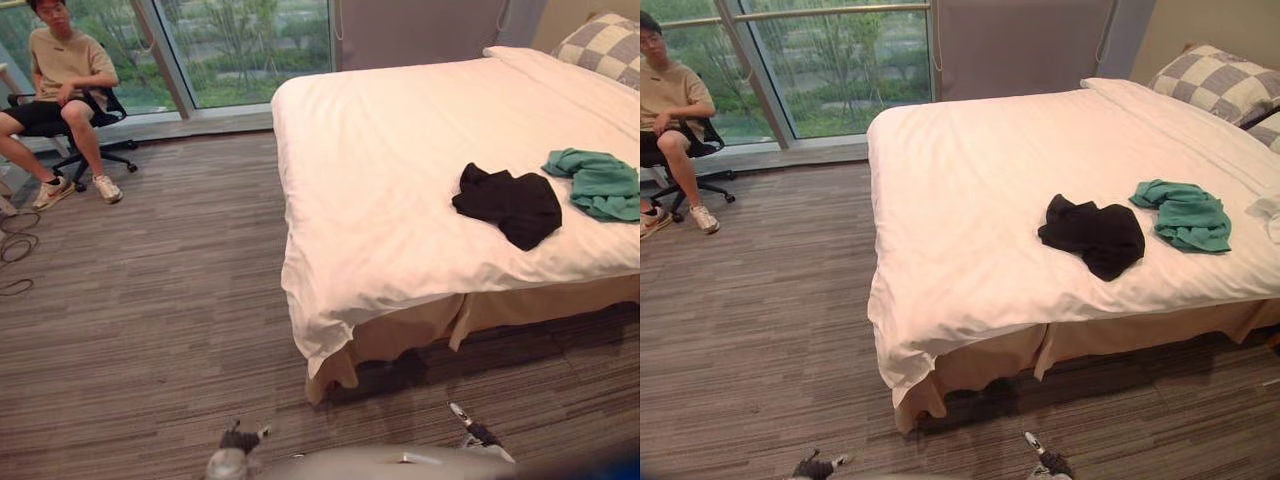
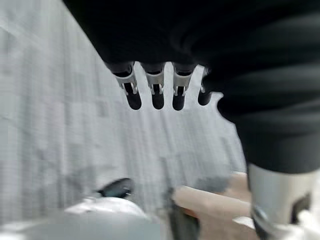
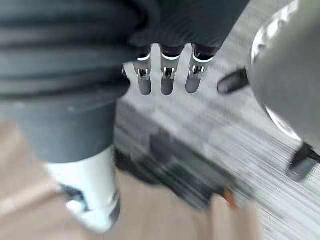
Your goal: Tidy the bed and pick cloth on bed and put in laundry
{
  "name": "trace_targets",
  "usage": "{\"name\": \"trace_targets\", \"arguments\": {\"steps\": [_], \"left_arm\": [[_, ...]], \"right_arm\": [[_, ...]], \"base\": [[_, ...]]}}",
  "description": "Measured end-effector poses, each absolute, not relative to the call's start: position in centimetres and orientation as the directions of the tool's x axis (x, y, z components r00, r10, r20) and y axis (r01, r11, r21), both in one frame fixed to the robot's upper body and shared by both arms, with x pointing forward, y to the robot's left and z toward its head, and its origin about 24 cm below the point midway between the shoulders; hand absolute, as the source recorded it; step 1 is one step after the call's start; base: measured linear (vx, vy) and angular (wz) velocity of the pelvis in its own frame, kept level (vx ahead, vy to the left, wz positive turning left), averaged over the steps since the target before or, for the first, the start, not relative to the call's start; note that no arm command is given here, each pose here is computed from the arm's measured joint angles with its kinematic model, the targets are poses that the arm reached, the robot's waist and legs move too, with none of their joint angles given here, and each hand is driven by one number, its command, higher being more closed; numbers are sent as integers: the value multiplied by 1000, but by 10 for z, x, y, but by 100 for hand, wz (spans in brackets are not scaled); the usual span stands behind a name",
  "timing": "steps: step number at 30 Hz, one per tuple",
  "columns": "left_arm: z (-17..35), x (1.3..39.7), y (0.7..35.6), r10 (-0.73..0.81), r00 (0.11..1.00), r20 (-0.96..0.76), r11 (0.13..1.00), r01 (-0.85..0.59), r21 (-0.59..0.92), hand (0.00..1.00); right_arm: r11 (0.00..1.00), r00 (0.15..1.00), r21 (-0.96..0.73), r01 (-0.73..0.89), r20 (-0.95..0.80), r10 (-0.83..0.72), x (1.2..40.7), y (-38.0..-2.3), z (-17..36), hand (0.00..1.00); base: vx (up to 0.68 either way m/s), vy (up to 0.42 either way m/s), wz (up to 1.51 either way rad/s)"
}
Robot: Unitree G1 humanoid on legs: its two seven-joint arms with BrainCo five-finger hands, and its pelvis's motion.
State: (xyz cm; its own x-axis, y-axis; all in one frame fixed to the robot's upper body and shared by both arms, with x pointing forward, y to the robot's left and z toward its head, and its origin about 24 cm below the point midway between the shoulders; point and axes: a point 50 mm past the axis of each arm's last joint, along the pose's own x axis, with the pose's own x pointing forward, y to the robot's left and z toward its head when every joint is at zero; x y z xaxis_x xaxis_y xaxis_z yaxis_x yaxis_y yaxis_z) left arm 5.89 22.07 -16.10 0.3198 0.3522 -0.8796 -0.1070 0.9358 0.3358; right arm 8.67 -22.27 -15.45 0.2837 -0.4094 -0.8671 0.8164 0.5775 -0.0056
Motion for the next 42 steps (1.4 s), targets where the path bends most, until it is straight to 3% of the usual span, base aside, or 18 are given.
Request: {"name": "trace_targets", "arguments": {"steps": [2, 3, 5, 6, 7, 9, 11, 14, 16, 17, 20, 22, 28, 33, 38, 42], "left_arm": [[-160, 60, 223, 359, 326, -874, 933, -121, 338, 0], [-159, 63, 223, 358, 342, -869, 934, -124, 336, 0], [-158, 70, 222, 354, 367, -860, 935, -135, 328, 0], [-157, 77, 221, 349, 388, -853, 937, -136, 322, 0], [-156, 80, 220, 340, 403, -850, 940, -113, 322, 0], [-155, 83, 218, 321, 422, -848, 945, -80, 318, 0], [-156, 76, 217, 314, 421, -851, 945, -50, 323, 0], [-157, 60, 222, 329, 414, -849, 932, 1, 362, 0], [-157, 57, 221, 333, 420, -844, 931, -3, 366, 0], [-158, 54, 218, 335, 421, -843, 930, -2, 369, 0], [-157, 58, 218, 342, 440, -830, 926, -7, 378, 0], [-151, 82, 222, 360, 509, -782, 916, -31, 401, 0], [-128, 149, 231, 370, 656, -657, 905, -94, 416, 0], [-115, 178, 221, 339, 730, -594, 915, -111, 387, 0], [-104, 205, 200, 274, 792, -545, 932, -80, 353, 0], [-98, 220, 182, 229, 821, -523, 949, -70, 306, 0]], "right_arm": [[563, 344, -9, 826, -784, -517, 108, -250, -137, 100], [587, 448, 19, 809, -667, -595, 141, -276, -111, 100], [641, 574, 51, 766, -503, -646, 178, -300, -75, 100], [707, 683, 68, 704, -335, -649, 210, -316, -36, 100], [781, 783, 87, 618, -155, -602, 238, -324, 8, 100], [895, 892, 78, 440, 75, -445, 265, -313, 65, 100], [971, 940, 35, 235, 247, -237, 279, -284, 106, 100], [995, 942, 22, -96, 325, 83, 285, -221, 120, 100], [975, 936, 37, -218, 292, 198, 287, -196, 111, 100], [930, 911, 56, -363, 229, 342, 289, -161, 95, 100], [863, 855, 29, -504, 162, 493, 299, -115, 87, 100], [802, 785, -42, -596, 183, 593, 318, -73, 110, 100], [830, 733, -161, -534, 401, 550, 362, -34, 220, 100], [851, 731, -153, -503, 451, 513, 376, -30, 263, 100], [911, 789, -78, -405, 474, 391, 390, -50, 283, 100], [975, 881, 6, -221, 431, 197, 406, -95, 278, 100]], "base": [[58, 21, 1], [48, 23, -5], [59, 27, -1], [62, 22, 8], [43, 12, 12], [47, -7, 18], [94, -17, 9], [113, -38, 15], [87, -25, 13], [57, -26, 19], [-5, -46, 33], [-109, -77, 47], [-160, -15, 54], [-49, 60, 38], [-70, 72, 16], [-97, 19, -2]]}}
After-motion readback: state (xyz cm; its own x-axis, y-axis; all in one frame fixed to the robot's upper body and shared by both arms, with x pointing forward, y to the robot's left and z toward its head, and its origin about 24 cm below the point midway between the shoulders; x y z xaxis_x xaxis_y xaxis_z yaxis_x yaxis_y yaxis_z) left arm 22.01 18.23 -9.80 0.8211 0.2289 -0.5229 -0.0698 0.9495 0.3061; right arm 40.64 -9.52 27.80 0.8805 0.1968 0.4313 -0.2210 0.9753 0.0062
